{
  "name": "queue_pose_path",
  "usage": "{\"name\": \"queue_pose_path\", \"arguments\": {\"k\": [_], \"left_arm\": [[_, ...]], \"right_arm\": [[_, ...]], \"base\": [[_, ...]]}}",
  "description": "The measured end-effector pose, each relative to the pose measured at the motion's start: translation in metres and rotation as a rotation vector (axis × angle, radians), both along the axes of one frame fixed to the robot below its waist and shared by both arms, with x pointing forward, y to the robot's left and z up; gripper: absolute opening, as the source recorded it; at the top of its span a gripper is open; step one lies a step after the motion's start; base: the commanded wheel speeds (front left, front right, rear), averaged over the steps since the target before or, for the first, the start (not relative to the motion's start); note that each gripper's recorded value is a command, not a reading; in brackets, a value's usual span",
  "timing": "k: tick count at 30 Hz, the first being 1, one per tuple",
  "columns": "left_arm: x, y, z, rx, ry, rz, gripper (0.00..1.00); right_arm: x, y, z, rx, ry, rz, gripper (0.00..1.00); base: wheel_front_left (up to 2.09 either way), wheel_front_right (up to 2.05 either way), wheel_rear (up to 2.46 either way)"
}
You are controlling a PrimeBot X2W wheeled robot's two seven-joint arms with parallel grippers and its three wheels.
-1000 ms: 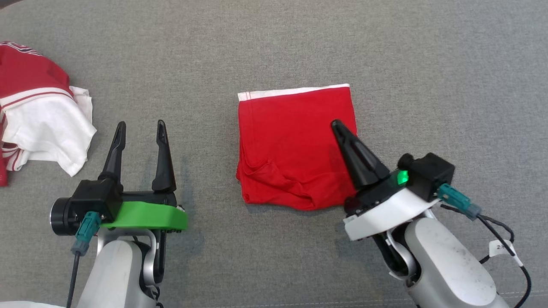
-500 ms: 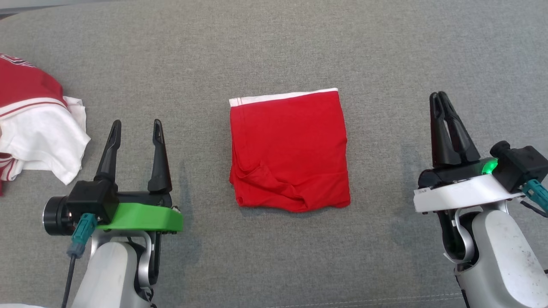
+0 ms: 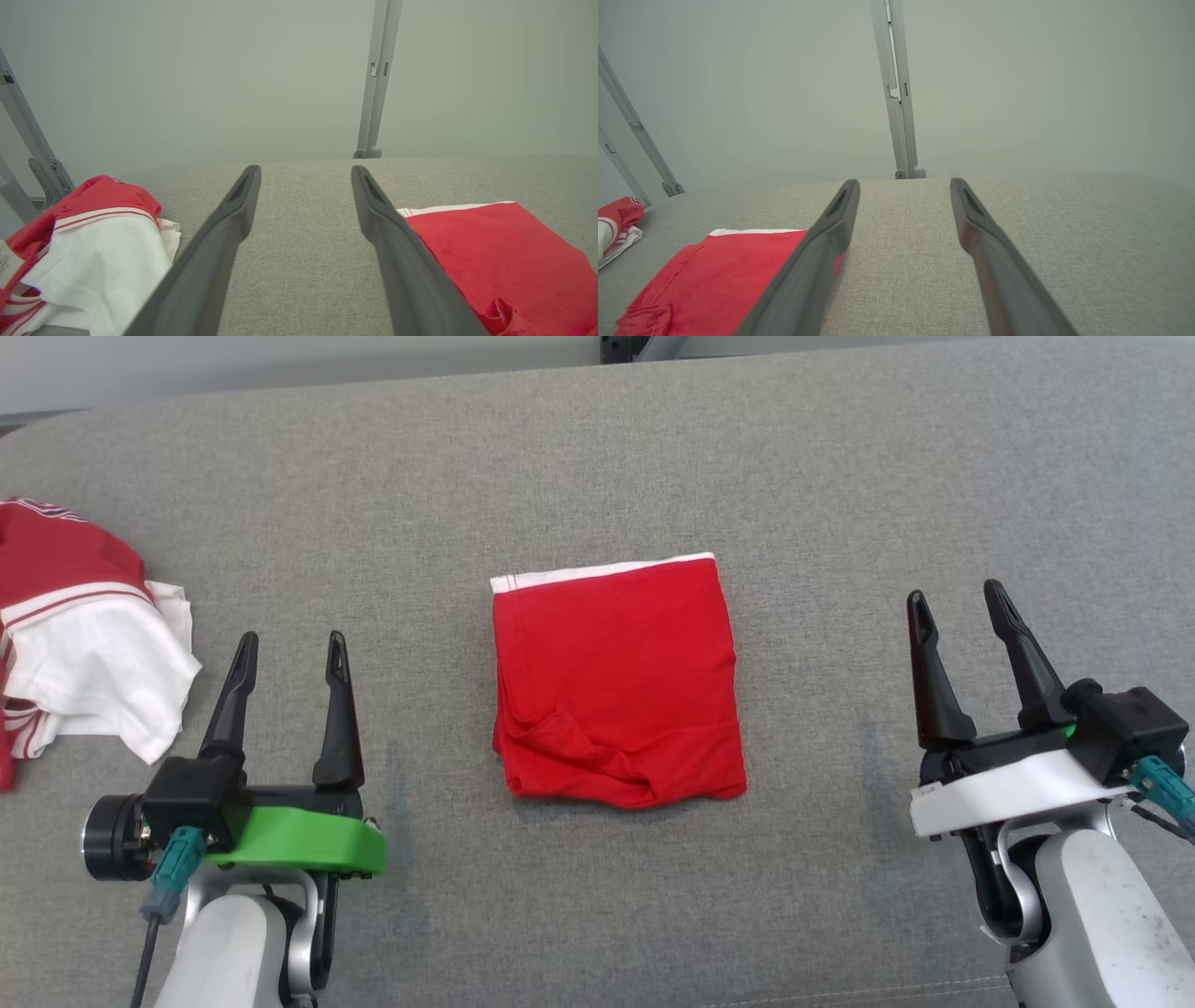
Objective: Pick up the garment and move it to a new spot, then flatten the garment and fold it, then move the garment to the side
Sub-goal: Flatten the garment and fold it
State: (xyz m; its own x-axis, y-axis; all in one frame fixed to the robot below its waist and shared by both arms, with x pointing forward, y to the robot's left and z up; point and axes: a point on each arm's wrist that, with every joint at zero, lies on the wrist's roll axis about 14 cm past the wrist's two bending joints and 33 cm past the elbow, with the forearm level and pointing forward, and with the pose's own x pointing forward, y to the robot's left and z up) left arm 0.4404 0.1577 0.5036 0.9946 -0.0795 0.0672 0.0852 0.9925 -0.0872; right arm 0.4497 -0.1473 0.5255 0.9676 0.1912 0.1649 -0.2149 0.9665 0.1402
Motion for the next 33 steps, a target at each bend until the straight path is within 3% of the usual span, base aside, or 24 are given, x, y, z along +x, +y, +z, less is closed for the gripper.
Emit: {"name": "queue_pose_path", "arguments": {"k": [17, 33], "left_arm": [[-0.041, 0.018, 0.021, 0.053, -0.022, -0.016, 1.0], [-0.079, 0.005, 0.028, 0.034, -0.007, -0.045, 1.0]], "right_arm": [[-0.047, -0.016, 0.007, -0.047, 0.047, -0.028, 1.0], [-0.085, -0.033, 0.02, -0.049, 0.039, -0.075, 1.0]], "base": [[0.0, 0.0, 0.0], [0.0, 0.0, 0.0]]}}
